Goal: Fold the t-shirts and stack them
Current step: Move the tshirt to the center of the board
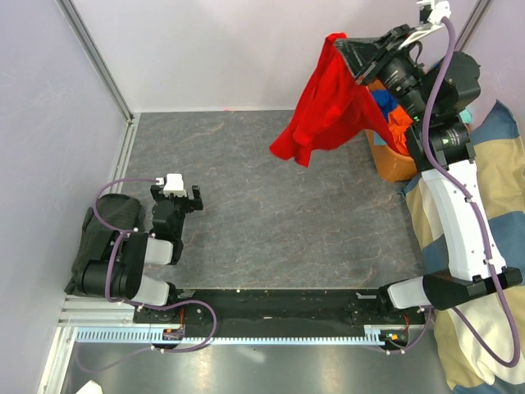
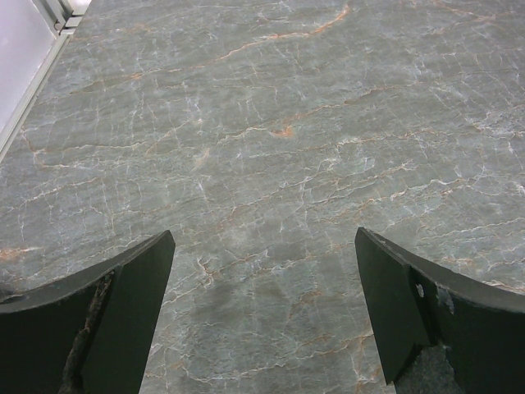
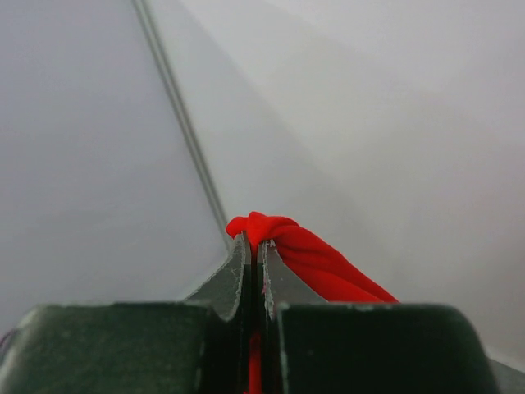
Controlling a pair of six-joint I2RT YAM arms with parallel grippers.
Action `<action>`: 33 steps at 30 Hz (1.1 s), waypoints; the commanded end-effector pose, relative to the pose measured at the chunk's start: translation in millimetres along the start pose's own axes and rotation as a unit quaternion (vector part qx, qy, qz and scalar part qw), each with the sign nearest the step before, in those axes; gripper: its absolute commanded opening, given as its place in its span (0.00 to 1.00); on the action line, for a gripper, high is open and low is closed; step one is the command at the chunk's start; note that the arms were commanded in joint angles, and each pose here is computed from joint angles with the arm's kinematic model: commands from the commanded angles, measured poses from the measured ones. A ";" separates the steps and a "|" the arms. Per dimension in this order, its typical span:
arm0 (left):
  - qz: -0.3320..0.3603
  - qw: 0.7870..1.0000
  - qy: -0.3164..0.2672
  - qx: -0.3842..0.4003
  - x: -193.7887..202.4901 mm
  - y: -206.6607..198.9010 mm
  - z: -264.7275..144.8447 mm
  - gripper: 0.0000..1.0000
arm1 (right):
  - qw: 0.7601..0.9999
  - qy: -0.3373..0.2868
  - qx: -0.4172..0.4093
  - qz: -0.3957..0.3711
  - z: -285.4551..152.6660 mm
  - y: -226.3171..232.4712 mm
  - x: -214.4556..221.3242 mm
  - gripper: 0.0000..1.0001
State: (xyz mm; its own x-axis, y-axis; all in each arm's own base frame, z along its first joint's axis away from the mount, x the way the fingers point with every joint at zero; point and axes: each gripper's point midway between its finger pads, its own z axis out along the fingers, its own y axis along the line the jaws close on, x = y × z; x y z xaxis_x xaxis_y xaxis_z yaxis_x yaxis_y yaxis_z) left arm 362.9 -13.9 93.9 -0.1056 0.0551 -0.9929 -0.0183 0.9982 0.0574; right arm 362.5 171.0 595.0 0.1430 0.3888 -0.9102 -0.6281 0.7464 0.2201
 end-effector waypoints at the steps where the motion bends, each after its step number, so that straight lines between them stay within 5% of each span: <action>1: -0.018 1.000 -0.022 -0.010 -14.2 3.0 5.8 1.00 | 0.994 -0.024 -0.104 0.032 -3.5 60.1 -15.3 0.00; 17: -0.018 1.000 -0.022 -0.010 -14.2 3.0 5.8 1.00 | 0.993 0.089 -0.061 0.047 83.2 100.2 125.0 0.00; 26: -0.018 1.000 -0.022 -0.010 -14.1 3.0 5.4 1.00 | 0.992 0.108 -0.053 0.030 117.4 145.1 159.2 0.00; 33: -0.018 1.000 -0.022 -0.010 -14.2 3.0 5.8 1.00 | 0.988 0.155 0.028 0.010 106.2 113.6 211.3 0.00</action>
State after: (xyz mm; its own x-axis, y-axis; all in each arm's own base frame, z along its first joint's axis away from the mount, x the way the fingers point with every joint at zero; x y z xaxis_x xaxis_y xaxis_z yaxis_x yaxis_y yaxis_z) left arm 362.9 -13.9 93.7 -0.1067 0.0553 -0.9928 -0.0182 0.9982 0.0575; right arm 389.8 423.0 464.8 -0.1623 0.2095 -0.9642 -0.6864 0.6780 0.2629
